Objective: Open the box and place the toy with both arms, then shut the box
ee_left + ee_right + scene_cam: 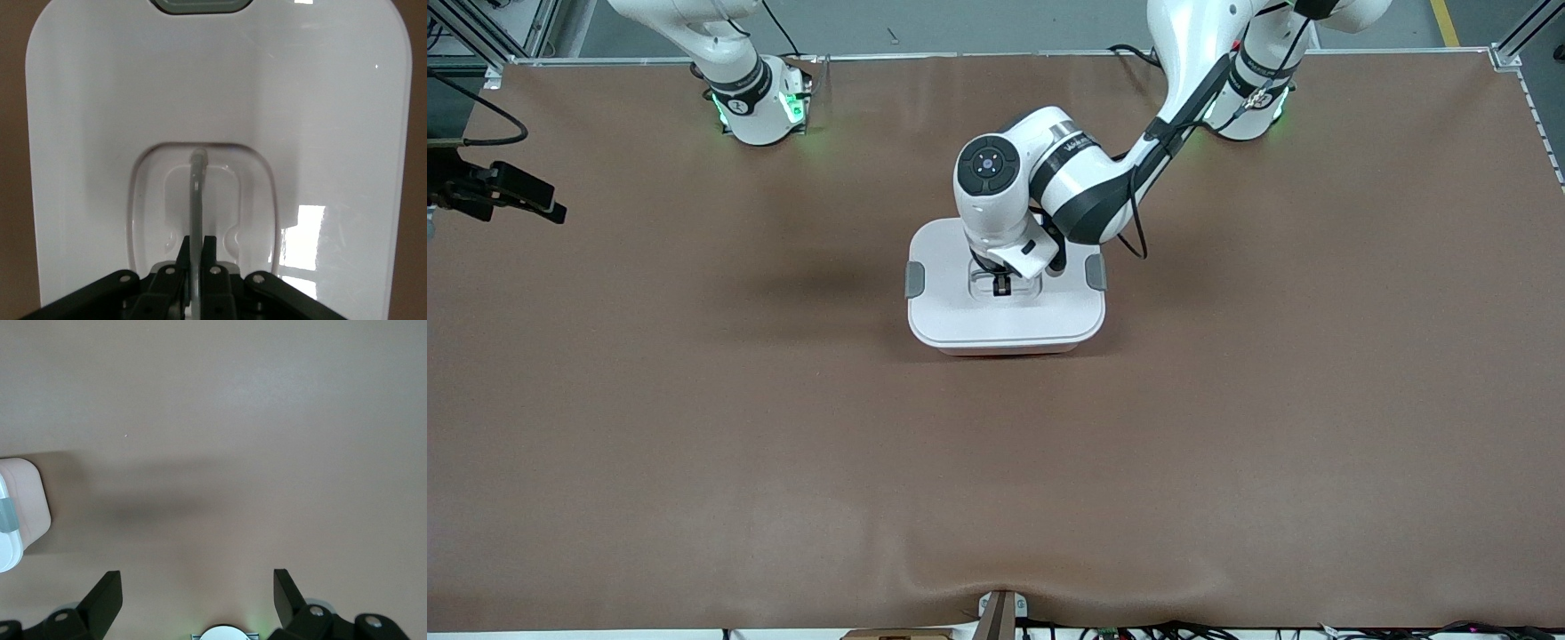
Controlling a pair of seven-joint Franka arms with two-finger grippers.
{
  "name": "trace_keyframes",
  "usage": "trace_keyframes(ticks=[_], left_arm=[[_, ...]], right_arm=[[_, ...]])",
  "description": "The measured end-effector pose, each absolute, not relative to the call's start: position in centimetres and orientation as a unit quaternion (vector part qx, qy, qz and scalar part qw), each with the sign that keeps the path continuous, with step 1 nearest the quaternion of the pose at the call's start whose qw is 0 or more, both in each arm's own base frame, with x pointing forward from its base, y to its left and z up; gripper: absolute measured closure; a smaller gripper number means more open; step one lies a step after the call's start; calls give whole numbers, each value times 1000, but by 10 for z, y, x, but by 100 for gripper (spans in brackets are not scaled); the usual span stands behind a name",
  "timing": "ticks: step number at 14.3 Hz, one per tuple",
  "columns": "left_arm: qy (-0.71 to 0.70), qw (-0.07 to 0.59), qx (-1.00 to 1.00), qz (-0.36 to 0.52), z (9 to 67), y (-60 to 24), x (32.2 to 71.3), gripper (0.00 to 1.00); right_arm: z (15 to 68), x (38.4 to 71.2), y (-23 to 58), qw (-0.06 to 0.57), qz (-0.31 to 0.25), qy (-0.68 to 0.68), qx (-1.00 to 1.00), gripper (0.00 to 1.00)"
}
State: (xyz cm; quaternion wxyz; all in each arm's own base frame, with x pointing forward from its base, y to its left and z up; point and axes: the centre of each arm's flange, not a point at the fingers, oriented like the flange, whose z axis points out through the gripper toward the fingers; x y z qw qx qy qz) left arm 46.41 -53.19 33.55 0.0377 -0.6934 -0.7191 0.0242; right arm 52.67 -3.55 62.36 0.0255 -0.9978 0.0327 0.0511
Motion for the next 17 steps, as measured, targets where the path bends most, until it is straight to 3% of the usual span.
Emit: trace_keyframes(ticks=[2, 3, 8, 11, 17], left_arm=[[-719, 33, -694, 25, 336, -533, 464, 90], [-719, 30, -694, 26, 336, -534, 464, 82], [-721, 14, -692, 27, 346, -536, 471, 33], [-730, -1, -683, 23, 376, -513, 495, 4], [-700, -7, -714, 10, 435, -462, 522, 0]], right_arm=[[619, 527, -31, 25, 56, 29, -998, 0], [617, 527, -30, 25, 58, 27, -998, 0], [619, 531, -28, 25, 44, 26, -998, 0], [619, 531, -29, 24, 41, 27, -999, 0], [619, 530, -47, 23, 39, 43, -998, 0]])
